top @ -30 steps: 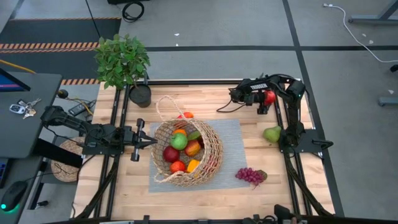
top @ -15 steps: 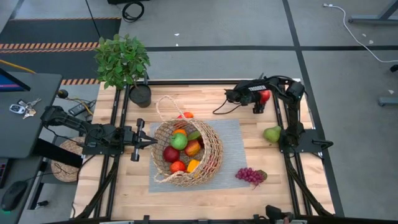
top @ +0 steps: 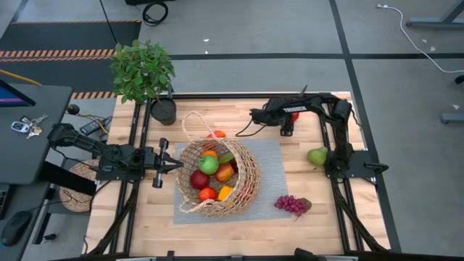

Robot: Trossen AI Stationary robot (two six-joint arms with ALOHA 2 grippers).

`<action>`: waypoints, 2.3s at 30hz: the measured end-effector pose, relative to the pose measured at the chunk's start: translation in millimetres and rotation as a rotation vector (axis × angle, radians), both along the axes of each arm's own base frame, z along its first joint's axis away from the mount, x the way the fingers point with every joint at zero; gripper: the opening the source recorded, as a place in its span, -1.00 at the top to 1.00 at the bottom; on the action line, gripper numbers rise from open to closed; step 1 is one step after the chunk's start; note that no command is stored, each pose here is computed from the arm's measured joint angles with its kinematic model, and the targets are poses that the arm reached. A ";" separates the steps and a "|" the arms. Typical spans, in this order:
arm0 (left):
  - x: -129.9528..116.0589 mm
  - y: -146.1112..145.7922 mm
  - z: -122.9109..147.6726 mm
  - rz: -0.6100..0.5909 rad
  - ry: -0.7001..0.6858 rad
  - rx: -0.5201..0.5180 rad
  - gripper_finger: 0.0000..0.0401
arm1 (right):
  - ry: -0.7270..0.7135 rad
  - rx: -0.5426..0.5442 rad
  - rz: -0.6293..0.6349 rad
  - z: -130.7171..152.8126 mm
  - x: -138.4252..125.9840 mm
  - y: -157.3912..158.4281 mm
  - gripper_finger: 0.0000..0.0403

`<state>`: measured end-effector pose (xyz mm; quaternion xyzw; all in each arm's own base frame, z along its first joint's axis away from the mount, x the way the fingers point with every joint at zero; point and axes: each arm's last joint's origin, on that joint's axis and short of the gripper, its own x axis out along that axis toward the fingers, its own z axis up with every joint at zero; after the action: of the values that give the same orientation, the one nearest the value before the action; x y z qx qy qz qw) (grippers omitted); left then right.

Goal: Build produce basket
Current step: Put the red apple into the brown woven basket

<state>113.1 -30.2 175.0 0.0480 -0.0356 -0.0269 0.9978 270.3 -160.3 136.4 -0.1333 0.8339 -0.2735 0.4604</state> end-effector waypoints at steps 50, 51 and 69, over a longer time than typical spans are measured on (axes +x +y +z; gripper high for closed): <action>0.0 0.0 0.1 0.001 0.000 0.000 0.83 | -0.380 -0.135 0.240 68.9 26.2 118.0 -0.73; 0.0 0.0 0.0 0.001 0.001 0.000 0.83 | -0.408 -0.130 0.239 76.4 23.3 118.6 -0.73; 0.0 0.0 -0.1 0.001 0.001 0.000 0.84 | -1.235 0.337 0.408 193.3 -11.7 152.8 -0.73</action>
<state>113.2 -30.2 174.9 0.0480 -0.0353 -0.0266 0.9979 258.6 -7.5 329.7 -0.0336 0.4069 -0.0734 0.9099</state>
